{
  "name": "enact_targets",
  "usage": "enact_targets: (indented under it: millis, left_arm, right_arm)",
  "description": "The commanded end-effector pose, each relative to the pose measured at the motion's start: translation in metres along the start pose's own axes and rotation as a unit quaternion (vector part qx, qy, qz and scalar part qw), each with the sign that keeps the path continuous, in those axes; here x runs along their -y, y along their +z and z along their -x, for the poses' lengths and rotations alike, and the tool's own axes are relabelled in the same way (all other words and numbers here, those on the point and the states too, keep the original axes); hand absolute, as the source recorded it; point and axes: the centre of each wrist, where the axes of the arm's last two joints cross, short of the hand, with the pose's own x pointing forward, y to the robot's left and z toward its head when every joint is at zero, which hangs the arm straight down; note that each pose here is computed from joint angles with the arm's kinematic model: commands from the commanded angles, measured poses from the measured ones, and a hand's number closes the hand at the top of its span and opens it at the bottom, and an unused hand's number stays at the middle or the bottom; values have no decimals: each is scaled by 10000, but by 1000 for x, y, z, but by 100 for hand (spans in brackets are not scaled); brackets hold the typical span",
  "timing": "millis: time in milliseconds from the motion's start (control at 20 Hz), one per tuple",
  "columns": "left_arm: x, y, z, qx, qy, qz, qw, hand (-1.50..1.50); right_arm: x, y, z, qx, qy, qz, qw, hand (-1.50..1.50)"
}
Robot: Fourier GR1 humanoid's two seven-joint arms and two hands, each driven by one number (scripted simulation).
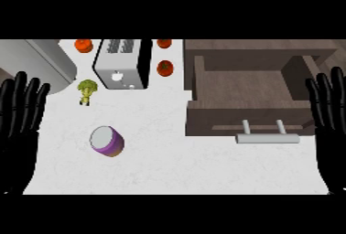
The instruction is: Pick up the can, place it into the drawer and close the drawer
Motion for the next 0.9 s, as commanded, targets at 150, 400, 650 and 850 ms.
enact_targets:
  millis: [150,400,650,850]
  left_arm:
    - [16,-4,-5,479,1359,1981,9695,-150]
    - [0,17,20,-1257,971,3025,9398,-150]
    - [-45,16,6,-1330,1060,3127,9345,-150]
    - [-49,23,7,-1467,990,3140,9328,-150]
  right_arm:
    - [-1,1,0,-71,126,33,9999,-150]
    - [8,19,25,-1701,202,417,9843,-150]
    - [29,30,3,-1879,297,456,9807,-150]
    - [28,39,-7,-1848,218,511,9812,-150]
